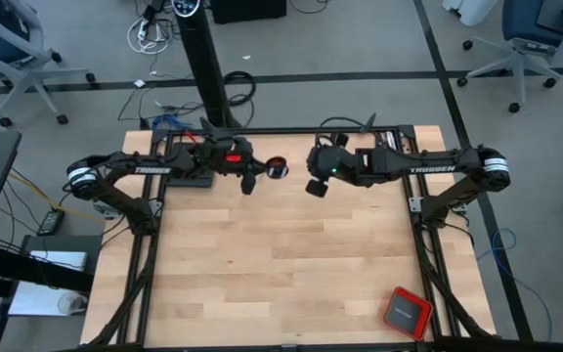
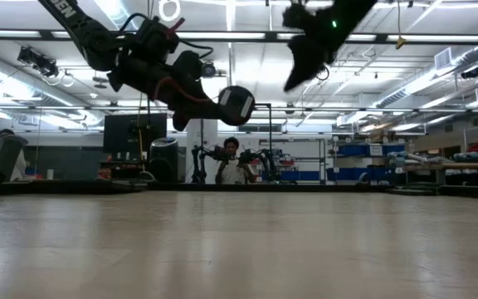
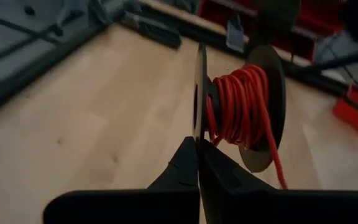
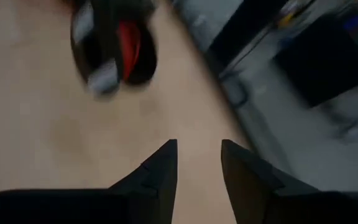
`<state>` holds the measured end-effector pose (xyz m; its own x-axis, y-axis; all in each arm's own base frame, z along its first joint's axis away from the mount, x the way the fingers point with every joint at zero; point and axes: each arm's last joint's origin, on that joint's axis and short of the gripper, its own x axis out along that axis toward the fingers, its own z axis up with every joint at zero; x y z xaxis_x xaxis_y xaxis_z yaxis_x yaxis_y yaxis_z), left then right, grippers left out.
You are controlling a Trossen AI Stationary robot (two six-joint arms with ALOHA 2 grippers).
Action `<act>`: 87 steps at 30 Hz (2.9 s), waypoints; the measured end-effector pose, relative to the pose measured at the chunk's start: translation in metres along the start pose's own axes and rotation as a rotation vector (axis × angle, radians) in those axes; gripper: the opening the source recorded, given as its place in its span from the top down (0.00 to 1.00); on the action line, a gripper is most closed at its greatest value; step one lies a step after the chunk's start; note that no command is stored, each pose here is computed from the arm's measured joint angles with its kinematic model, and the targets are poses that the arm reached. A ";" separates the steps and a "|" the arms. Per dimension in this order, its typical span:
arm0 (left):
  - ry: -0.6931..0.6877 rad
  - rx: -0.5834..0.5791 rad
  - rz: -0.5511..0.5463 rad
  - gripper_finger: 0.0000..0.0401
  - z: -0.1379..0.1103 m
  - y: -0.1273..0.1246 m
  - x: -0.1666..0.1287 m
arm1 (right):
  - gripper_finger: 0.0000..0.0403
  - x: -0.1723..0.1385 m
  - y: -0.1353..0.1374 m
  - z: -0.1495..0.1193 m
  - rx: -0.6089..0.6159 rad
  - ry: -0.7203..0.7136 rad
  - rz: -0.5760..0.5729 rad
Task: Coil cords
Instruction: Coil the red wire onto the spool
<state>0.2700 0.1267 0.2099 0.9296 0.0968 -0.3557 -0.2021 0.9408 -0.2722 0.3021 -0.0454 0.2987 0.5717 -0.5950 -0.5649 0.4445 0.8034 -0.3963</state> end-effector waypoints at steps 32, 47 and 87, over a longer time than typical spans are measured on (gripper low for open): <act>-0.170 0.359 -0.052 1.00 0.010 -0.044 0.010 | 0.75 0.085 0.068 -0.120 0.325 -0.561 0.664; -0.211 0.337 -0.051 1.00 0.013 -0.050 0.010 | 0.75 0.094 0.073 -0.112 0.214 -0.590 0.626; -0.263 0.317 -0.029 1.00 0.015 -0.058 0.010 | 0.82 0.088 0.086 -0.102 0.142 -0.620 0.621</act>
<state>0.2960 0.0777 0.2359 0.9889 0.1102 -0.0998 -0.1082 0.9938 0.0251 0.3199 -0.0265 0.1410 0.9904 0.0075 -0.1377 -0.0120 0.9994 -0.0320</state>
